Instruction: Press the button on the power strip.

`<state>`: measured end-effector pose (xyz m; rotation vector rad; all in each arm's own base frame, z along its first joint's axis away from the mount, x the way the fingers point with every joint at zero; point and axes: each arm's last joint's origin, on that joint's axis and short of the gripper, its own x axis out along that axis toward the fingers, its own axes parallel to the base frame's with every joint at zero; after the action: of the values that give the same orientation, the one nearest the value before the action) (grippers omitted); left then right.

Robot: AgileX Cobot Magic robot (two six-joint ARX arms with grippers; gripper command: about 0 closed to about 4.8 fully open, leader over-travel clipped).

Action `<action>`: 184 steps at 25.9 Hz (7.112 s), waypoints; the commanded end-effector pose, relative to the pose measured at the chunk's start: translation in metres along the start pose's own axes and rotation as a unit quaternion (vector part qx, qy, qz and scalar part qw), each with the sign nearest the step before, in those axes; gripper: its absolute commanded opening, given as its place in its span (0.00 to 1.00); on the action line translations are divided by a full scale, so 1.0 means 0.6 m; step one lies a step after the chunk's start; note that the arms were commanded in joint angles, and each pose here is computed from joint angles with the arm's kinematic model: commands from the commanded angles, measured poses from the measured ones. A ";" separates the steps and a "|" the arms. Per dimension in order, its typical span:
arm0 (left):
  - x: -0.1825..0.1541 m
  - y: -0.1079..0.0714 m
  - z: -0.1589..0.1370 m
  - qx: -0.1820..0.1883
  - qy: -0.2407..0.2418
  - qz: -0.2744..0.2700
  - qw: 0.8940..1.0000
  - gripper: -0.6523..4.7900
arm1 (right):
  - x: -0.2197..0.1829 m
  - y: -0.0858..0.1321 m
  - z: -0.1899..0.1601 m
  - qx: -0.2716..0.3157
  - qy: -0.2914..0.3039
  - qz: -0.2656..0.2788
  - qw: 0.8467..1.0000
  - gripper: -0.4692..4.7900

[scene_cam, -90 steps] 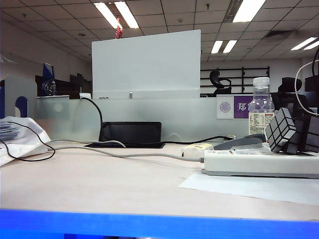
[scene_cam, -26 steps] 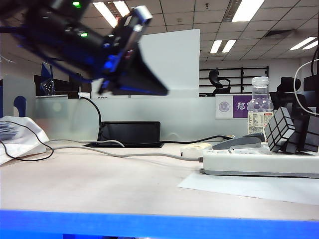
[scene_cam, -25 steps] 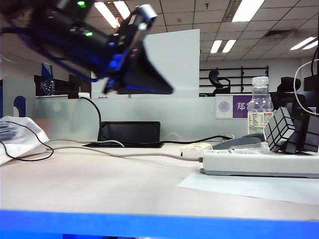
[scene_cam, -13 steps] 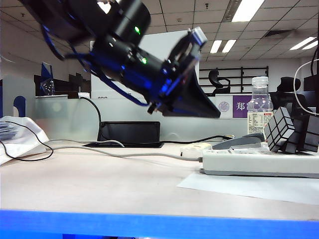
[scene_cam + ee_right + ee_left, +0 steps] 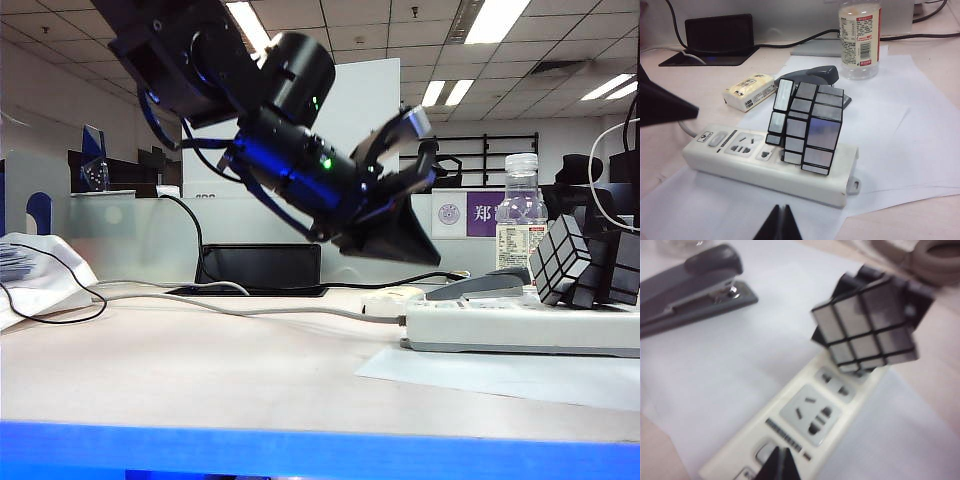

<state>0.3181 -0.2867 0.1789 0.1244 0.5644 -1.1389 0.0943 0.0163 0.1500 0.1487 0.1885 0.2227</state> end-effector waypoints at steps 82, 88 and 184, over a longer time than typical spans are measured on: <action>0.032 -0.004 0.038 0.003 0.000 0.031 1.000 0.11 | 0.000 -0.001 -0.001 0.002 0.004 -0.007 1.000 0.09; 0.020 -0.008 0.046 -0.007 0.002 0.023 1.000 0.11 | 0.000 -0.001 -0.001 0.001 0.003 -0.007 1.000 0.09; -0.413 -0.192 -0.315 -0.042 -0.251 0.264 0.930 0.11 | -0.001 0.005 0.008 -0.001 -0.014 0.038 0.999 0.09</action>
<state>0.0747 -0.0615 0.1571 -0.0971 0.1208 -0.5738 0.0939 0.0182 0.1516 0.1558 0.1808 0.2882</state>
